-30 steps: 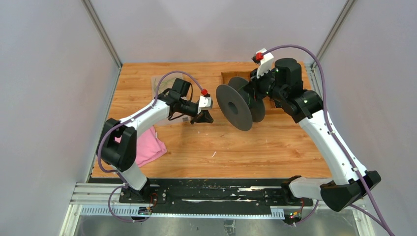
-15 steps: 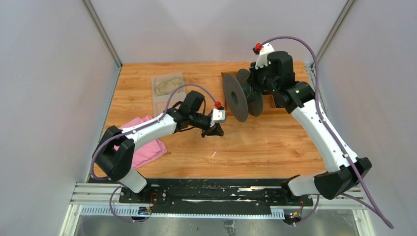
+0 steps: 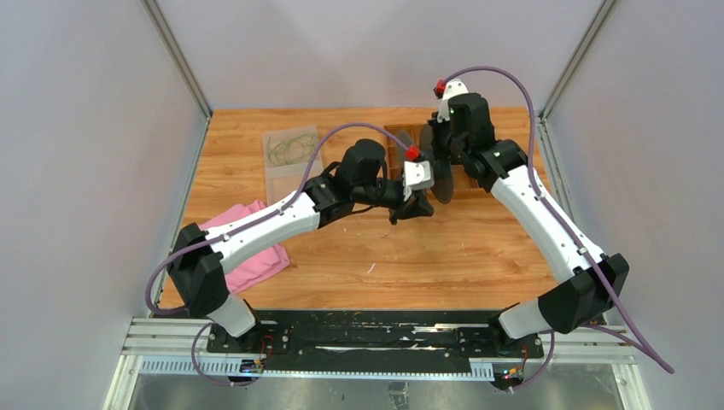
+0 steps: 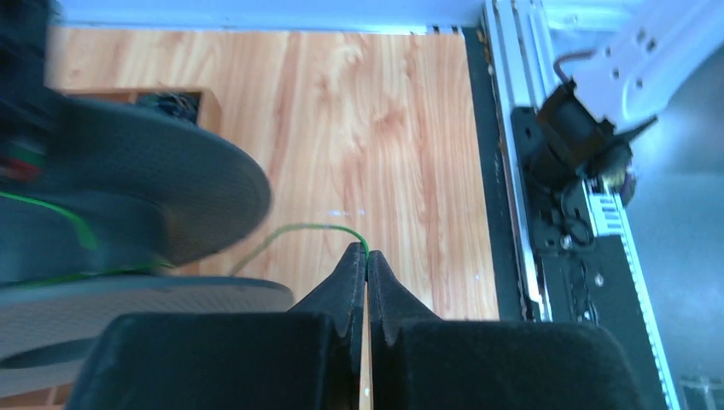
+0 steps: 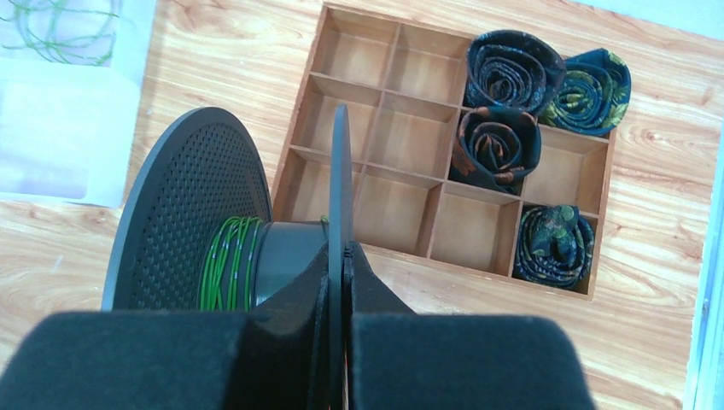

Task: Wrap the cables
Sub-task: Wrap the cable around the cable reel.

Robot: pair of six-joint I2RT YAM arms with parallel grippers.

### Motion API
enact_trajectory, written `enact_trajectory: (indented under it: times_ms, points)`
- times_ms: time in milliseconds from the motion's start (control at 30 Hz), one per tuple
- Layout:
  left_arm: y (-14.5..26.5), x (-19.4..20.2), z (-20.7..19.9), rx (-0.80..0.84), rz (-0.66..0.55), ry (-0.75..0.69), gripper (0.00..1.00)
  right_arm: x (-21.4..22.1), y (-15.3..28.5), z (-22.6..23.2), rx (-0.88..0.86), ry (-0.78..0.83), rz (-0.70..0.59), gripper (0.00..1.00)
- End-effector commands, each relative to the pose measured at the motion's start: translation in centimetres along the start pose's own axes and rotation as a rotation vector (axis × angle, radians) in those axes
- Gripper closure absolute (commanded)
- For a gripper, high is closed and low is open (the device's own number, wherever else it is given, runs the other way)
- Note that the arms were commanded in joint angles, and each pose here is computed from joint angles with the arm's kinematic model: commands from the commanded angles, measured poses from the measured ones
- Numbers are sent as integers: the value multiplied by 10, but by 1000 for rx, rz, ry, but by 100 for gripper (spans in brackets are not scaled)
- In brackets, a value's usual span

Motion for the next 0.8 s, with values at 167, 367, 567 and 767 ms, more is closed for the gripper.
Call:
enact_trajectory:
  times_ms: [167,367,567,767]
  points:
    - [15,-41,17,-119,11,52,100,0,4,14,14,124,-93,99]
    - [30,-44,34,-174,-14,78,100,13,10,30,-91,201,-119,99]
    - [41,-39,51,-212,-25,106,100,24,16,45,-199,253,-129,99]
    - [48,-38,58,-220,-23,102,100,33,17,53,-271,325,-116,99]
Point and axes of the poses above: each gripper's point midway between its finger pads, its own y axis back along the fingers, its own z axis along the line the jaws close on, x = y × z, the point moved 2 cm from there along y, back along the fingers, and after that the axes turned 4 degrees about y, right-handed, at the moved point
